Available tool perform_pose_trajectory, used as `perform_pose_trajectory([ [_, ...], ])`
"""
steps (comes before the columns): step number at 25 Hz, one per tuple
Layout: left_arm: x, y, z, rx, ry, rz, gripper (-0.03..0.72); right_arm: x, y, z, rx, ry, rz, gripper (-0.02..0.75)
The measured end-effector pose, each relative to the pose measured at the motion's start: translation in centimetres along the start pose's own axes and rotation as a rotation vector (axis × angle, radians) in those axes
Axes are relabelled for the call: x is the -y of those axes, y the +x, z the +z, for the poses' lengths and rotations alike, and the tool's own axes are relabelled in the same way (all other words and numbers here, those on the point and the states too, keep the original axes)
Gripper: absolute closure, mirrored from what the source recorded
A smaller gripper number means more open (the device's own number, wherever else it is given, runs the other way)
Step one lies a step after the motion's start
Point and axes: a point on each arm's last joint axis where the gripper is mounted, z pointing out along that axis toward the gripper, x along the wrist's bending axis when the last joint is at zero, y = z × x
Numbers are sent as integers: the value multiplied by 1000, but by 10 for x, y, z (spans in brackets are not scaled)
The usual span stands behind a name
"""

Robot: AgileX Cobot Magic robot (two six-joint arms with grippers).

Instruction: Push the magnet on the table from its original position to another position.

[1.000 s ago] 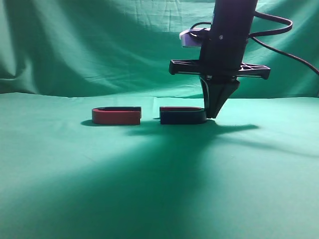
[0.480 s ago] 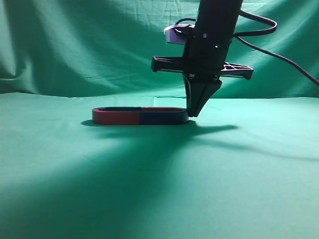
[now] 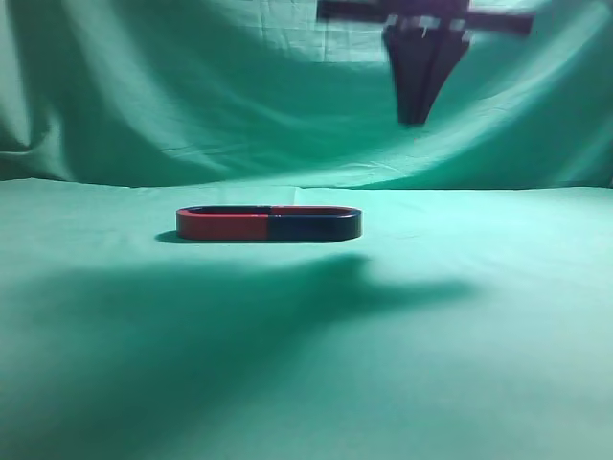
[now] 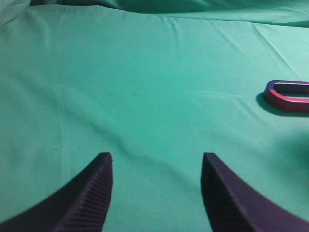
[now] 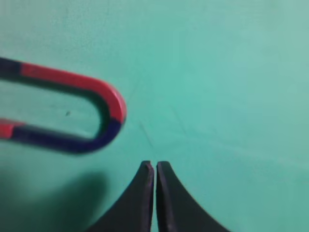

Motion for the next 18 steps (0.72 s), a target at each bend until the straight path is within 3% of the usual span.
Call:
perform_pose_trajectory([
  [4,0,0,0,0,0,0,289,16,-9,-57,38,-7,9,738],
  [9,0,0,0,0,0,0,289,40,-20,-133,31,-171,57,738],
  [14,0,0,0,0,0,0,289,103,-37,-186,7,-291,78,738],
  [18,0,0,0,0,0,0,289,158,-49,-208,-38,-472,71,738],
])
